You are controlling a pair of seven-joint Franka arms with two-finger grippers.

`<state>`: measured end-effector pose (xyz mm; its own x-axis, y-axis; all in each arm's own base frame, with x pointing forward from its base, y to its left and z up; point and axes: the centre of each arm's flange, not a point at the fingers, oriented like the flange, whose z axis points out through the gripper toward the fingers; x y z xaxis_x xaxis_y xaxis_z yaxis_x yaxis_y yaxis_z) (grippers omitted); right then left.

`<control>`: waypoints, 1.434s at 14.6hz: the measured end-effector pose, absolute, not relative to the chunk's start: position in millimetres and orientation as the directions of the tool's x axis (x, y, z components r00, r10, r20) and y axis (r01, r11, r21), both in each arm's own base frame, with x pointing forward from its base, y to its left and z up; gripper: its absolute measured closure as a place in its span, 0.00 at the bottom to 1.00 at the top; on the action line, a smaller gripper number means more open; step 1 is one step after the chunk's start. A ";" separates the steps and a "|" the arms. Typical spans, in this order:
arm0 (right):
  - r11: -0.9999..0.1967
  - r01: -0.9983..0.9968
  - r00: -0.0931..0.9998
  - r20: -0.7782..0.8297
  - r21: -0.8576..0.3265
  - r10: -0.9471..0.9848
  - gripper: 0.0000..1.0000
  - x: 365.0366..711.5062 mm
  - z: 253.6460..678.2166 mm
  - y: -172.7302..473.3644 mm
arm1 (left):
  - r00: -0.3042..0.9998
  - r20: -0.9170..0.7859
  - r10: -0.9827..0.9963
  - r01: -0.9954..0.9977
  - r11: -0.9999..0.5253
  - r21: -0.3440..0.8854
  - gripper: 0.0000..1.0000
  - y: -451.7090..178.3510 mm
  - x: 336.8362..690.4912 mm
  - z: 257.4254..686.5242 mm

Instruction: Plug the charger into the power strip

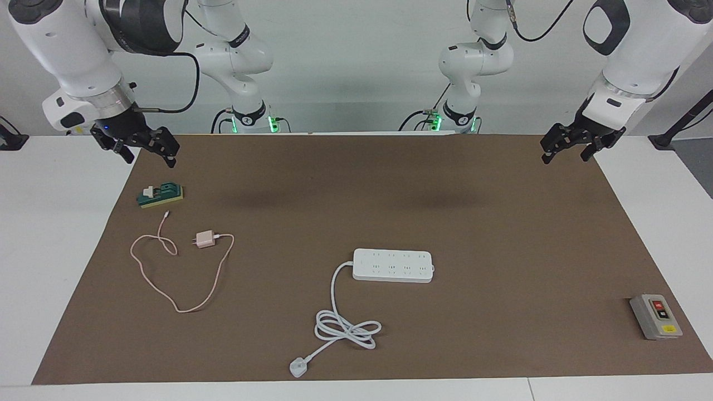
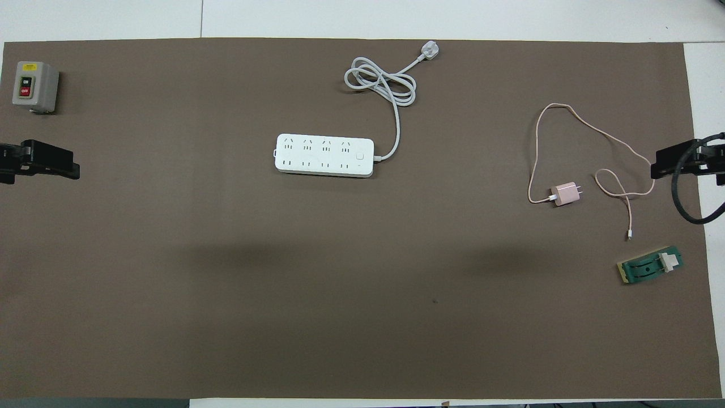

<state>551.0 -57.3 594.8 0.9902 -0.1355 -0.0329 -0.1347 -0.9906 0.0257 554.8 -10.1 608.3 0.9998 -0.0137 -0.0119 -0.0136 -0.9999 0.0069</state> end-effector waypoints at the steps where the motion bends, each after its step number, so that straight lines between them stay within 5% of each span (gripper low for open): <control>1: -0.991 -0.135 0.990 -0.033 0.026 -0.136 0.00 551.0 594.8 -57.3 | 1.000 -0.012 -0.026 -0.026 -1.000 0.007 0.00 -10.7 554.8 608.2; 15: -0.990 -0.140 0.990 0.026 0.017 -0.139 0.00 557.0 600.1 -56.8 | 0.999 -0.046 0.002 0.002 -1.000 0.007 0.00 -21.8 562.2 590.2; 21: -0.823 -0.565 0.825 -0.019 -0.057 -0.565 0.00 556.9 592.7 -57.9 | 0.997 -0.058 0.047 0.048 -0.999 0.019 0.00 -30.9 564.7 583.9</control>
